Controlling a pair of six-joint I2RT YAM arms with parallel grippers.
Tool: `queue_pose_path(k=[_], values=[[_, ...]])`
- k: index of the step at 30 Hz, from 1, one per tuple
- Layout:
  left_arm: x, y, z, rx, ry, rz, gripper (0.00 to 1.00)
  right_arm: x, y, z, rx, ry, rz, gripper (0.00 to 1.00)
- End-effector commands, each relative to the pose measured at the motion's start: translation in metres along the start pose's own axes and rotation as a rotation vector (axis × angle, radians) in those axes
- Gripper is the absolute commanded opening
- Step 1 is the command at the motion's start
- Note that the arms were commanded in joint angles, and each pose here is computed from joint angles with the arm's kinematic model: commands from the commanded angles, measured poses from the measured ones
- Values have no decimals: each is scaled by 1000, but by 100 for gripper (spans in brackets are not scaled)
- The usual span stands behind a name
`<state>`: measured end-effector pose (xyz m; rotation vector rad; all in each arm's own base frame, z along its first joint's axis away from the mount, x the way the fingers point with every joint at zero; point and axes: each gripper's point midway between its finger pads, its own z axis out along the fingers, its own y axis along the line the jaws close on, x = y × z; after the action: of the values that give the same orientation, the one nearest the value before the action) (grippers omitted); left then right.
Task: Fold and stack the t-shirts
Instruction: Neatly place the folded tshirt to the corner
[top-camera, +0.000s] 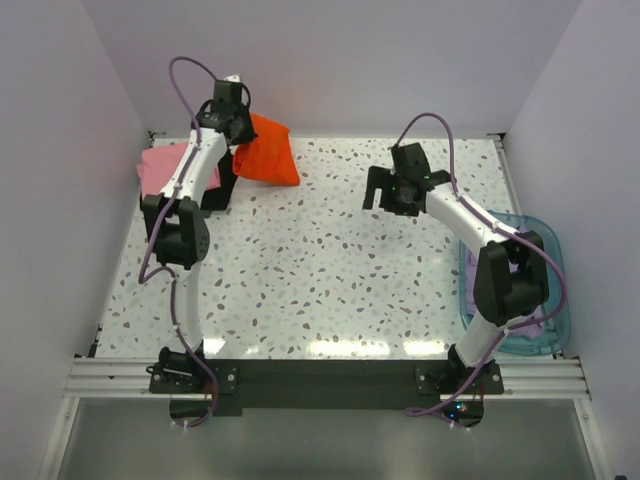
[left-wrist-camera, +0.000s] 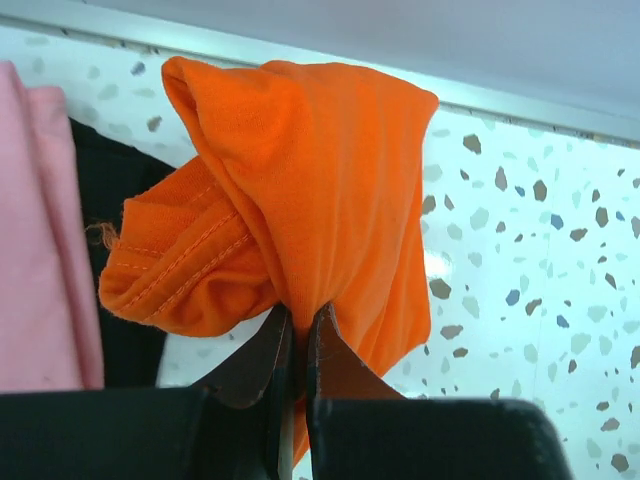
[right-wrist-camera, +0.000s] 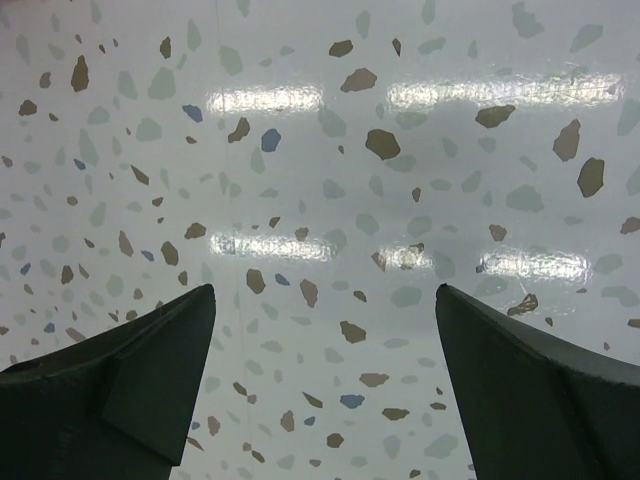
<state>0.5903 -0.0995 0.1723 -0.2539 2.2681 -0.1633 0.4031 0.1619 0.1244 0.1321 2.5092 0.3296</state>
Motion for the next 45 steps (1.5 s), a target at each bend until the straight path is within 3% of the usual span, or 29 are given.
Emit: queue_pose_path(k=[1, 25, 39, 45], values=[[-40, 17, -8, 15, -81, -10, 0, -13, 15, -22, -63, -56, -2, 95], [-164, 91, -6, 247, -423, -268, 0, -8, 24, -9, -51, -17, -43, 95], [-231, 135, -66, 273, -644, -284, 0, -1, 34, 2, -49, 4, -80, 95], [-226, 151, -74, 241, -636, -291, 0, 3, 39, -1, -56, 6, -86, 95]])
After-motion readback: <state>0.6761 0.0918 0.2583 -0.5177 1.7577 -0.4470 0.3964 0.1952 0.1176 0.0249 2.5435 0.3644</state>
